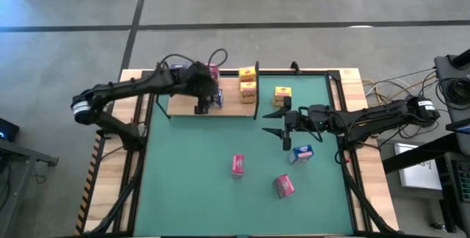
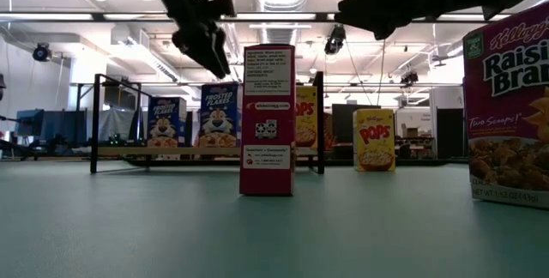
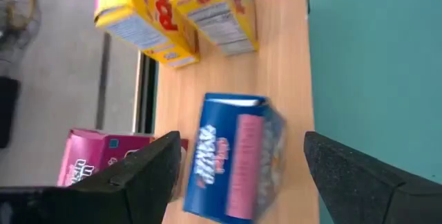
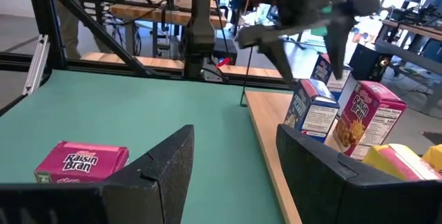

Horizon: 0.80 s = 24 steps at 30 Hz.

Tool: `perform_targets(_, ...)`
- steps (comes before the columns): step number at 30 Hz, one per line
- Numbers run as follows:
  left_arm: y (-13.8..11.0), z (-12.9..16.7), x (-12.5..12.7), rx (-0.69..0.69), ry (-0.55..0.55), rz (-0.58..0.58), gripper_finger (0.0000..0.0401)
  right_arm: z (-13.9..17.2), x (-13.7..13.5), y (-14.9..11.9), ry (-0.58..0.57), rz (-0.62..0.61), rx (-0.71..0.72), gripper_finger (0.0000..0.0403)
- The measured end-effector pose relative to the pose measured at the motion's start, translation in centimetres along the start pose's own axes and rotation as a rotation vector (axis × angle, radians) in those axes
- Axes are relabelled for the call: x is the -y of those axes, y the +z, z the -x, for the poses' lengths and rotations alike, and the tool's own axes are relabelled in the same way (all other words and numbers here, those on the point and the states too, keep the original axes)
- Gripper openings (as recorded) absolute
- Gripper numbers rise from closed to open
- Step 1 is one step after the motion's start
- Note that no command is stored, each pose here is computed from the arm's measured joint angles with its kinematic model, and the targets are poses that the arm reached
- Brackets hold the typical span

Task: Stack cereal on shelf
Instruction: Put the top blue cereal box on the shelf

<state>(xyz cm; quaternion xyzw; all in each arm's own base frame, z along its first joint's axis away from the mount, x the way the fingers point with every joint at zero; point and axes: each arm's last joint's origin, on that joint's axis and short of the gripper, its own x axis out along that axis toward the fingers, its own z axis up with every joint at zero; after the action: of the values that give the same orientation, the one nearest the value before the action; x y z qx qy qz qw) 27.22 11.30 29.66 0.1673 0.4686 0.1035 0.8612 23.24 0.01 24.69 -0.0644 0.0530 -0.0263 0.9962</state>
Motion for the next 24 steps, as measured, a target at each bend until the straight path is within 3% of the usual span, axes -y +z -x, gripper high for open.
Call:
perform_targets(6,-1.1,-2.6,-2.2,-0.048,-0.079,0.033,0.0290,0.0,0.0,-0.1,-0.001,0.003,-0.004,0.0196)
perform_targets(12,-1.9,-4.5,-2.3,-0.110,-0.140,0.021,0.0287,0.0,0.0,-0.1,-0.001,0.007,-0.011,0.0196)
perform_targets(24,-1.9,-4.0,-1.6,-0.150,-0.170,0.022,0.0229,0.0,0.0,-0.2,-0.001,0.008,-0.014,0.0196)
